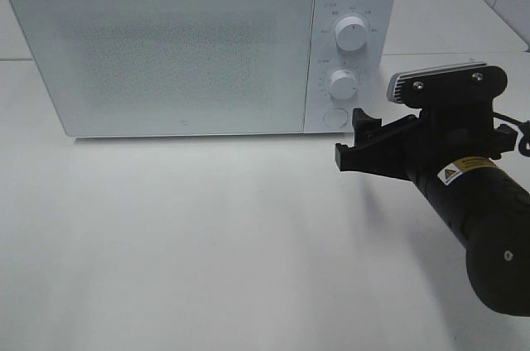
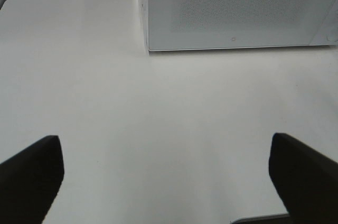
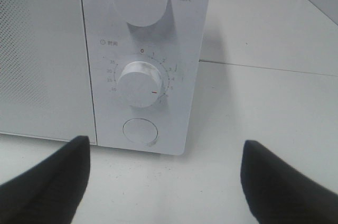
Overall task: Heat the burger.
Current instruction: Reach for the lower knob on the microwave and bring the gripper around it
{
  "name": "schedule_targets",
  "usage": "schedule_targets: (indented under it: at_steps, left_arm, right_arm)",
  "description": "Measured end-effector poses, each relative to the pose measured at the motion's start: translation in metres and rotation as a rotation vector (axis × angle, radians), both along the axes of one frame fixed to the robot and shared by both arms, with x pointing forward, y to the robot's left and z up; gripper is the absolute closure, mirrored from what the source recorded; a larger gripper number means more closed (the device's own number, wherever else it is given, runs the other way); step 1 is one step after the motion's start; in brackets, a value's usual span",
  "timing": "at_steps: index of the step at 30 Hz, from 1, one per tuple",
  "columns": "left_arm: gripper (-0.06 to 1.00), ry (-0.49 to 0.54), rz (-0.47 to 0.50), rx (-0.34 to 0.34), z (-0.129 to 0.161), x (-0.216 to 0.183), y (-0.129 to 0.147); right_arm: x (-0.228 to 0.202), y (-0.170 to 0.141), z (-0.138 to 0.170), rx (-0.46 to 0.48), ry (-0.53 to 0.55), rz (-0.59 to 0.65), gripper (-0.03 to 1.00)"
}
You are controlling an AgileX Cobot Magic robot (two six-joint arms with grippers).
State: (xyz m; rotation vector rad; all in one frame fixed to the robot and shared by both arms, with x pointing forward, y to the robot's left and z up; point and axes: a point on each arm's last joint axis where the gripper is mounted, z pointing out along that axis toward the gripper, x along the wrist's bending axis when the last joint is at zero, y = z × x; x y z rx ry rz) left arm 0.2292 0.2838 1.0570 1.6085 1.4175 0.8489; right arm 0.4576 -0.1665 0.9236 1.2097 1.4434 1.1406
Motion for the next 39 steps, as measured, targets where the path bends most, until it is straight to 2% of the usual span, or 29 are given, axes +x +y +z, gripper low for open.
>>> schedule_targets:
  at_steps: [26, 32, 39]
  left_arm:
    - [-0.03, 0.000, 0.000, 0.000, 0.000, 0.000, 0.000]
    - [-0.03, 0.000, 0.000, 0.000, 0.000, 0.000, 0.000]
    - [-0.03, 0.000, 0.000, 0.000, 0.000, 0.000, 0.000]
  right_arm:
    - [0.000, 0.002, 0.001, 0.041, -0.009, 0.009, 0.25]
    - [0.008, 0.009, 0.008, 0.066, -0.044, 0.013, 0.25]
    - [0.020, 0.021, -0.007, 0.040, -0.033, 0.012, 0.25]
